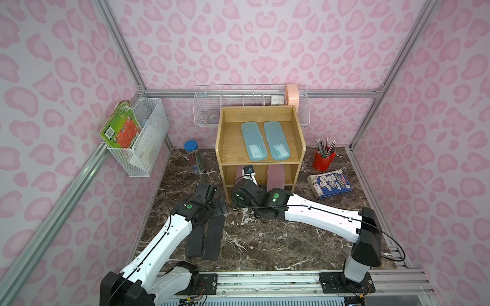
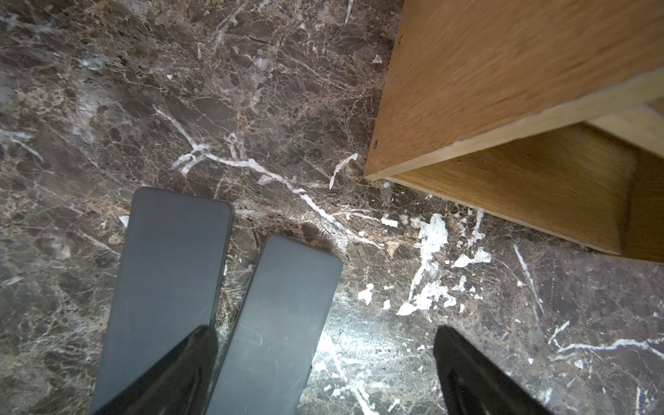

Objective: Place the pencil cases on the shelf according to color
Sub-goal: Place the pencil case on the shelf, then adjust the pencil case at the center of the board.

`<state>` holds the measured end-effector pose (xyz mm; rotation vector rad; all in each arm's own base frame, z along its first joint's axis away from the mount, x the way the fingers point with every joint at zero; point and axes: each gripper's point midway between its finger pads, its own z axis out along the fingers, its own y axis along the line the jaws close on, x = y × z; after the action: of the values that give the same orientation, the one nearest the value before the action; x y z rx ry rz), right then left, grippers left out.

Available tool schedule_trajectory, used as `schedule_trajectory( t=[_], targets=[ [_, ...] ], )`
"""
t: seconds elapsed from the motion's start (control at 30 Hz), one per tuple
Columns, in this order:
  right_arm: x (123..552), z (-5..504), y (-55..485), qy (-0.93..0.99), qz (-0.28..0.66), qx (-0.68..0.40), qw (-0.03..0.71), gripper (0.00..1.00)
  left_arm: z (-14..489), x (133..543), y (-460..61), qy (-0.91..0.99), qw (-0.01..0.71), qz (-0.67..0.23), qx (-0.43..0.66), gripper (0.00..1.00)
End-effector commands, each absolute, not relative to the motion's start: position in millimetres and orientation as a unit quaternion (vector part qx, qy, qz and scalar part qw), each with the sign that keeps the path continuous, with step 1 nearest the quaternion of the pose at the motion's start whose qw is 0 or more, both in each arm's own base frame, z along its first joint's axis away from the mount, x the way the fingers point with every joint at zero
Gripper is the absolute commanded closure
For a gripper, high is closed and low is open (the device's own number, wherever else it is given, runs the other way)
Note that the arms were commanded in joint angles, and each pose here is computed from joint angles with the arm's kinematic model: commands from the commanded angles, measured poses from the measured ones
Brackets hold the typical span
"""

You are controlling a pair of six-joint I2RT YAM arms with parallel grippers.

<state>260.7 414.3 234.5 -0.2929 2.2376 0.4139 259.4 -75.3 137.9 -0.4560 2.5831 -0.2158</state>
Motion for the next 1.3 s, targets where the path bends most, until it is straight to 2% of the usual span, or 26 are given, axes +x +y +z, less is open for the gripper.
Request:
schedule_trajectory(
  t=[0.0, 0.27, 0.37, 0.6, 0.8, 0.97, 1.1, 1.27],
  targets=[
    [255, 239, 409, 0.885, 0.17, -0.11, 0.419, 0.06, 141, 259, -72, 0.95, 0.257, -0.072, -0.163, 0.01],
    [224, 231, 402, 0.888, 0.181, -0.116, 0.407, 0.08, 142, 256, -67, 0.95, 0.259, -0.066, -0.164, 0.01],
    [214, 228, 401, 0.89, 0.182, -0.12, 0.401, 0.13, 145, 256, -65, 0.948, 0.264, -0.061, -0.166, 0.01],
    [205, 208, 397, 0.891, 0.191, -0.124, 0.392, 0.37, 149, 255, -57, 0.945, 0.274, -0.048, -0.173, 0.01],
    [227, 202, 410, 0.887, 0.214, -0.124, 0.389, 0.46, 147, 253, -54, 0.944, 0.275, -0.042, -0.178, 0.01],
    [256, 193, 414, 0.887, 0.211, -0.114, 0.395, 0.48, 148, 251, -53, 0.945, 0.271, -0.04, -0.178, 0.01],
    [276, 215, 422, 0.873, 0.226, -0.119, 0.417, 0.49, 147, 245, -52, 0.95, 0.256, -0.035, -0.178, 0.01],
    [277, 224, 422, 0.868, 0.229, -0.129, 0.421, 0.47, 141, 239, -47, 0.951, 0.247, -0.023, -0.184, 0.01]
  ],
)
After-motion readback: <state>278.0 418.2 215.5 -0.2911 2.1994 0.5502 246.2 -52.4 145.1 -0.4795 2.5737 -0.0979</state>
